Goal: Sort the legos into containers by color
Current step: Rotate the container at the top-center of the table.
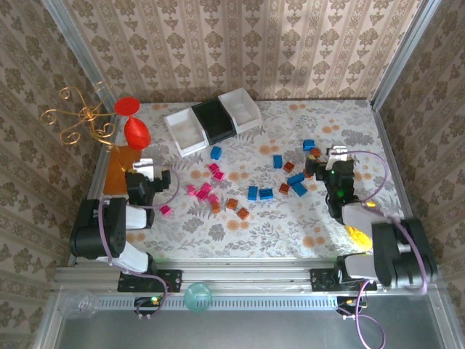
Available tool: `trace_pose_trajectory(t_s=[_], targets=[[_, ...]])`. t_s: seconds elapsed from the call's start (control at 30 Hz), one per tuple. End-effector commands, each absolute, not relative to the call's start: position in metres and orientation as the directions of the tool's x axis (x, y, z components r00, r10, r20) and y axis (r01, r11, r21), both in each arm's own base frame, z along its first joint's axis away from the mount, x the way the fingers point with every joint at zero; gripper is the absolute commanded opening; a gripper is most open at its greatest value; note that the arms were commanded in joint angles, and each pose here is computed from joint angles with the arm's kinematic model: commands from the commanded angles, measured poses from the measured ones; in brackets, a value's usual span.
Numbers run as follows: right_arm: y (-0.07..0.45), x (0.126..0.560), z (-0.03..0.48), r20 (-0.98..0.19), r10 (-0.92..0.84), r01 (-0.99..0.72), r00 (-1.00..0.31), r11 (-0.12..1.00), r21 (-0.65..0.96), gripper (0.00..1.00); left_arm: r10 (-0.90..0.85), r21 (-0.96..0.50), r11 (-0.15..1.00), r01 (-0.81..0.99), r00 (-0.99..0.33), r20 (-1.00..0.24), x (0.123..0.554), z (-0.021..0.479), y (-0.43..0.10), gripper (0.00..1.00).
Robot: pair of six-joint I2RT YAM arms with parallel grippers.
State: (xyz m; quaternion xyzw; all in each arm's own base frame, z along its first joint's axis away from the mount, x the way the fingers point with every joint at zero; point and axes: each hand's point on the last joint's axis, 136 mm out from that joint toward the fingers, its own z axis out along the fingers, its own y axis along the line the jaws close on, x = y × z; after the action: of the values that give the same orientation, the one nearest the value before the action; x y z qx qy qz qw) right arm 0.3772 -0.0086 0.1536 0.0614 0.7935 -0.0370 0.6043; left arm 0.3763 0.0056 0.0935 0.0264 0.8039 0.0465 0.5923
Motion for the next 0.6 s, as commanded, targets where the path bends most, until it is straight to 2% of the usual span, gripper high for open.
trace_pose_trajectory(t_s=[0.0,0.13,0.2,0.33,0.43,0.57], targets=[[-0.028,0.355,0.200,-0.970,0.191,0.256,-0.153,0.955,0.148,1.00,0.079,0.089,0.995,-0.039,-0.207,-0.975,0.374,0.129,0.009,1.00],[-0.025,0.337,0.225,-0.961,0.256,0.236,-0.106,0.945,0.225,1.00,0.048,0.059,0.998,-0.035,-0.258,-0.965,0.371,0.143,0.007,1.00],[-0.015,0.332,0.230,-0.947,0.302,0.184,-0.111,0.942,0.279,1.00,-0.041,-0.031,0.999,-0.040,-0.279,-0.959,0.370,0.160,0.003,1.00],[0.006,0.335,0.214,-0.921,0.324,0.127,-0.216,0.945,0.302,1.00,-0.157,-0.185,0.980,0.077,-0.276,-0.948,0.371,0.199,-0.045,0.97],[0.014,0.344,0.200,-0.914,0.284,0.114,-0.291,0.958,0.261,1.00,-0.064,-0.117,0.979,0.169,-0.290,-0.955,0.378,0.215,-0.108,0.97],[0.032,0.352,0.187,-0.890,0.213,0.034,-0.404,0.975,0.218,1.00,0.036,-0.038,0.983,0.178,-0.393,-0.919,0.401,0.208,-0.163,0.96]])
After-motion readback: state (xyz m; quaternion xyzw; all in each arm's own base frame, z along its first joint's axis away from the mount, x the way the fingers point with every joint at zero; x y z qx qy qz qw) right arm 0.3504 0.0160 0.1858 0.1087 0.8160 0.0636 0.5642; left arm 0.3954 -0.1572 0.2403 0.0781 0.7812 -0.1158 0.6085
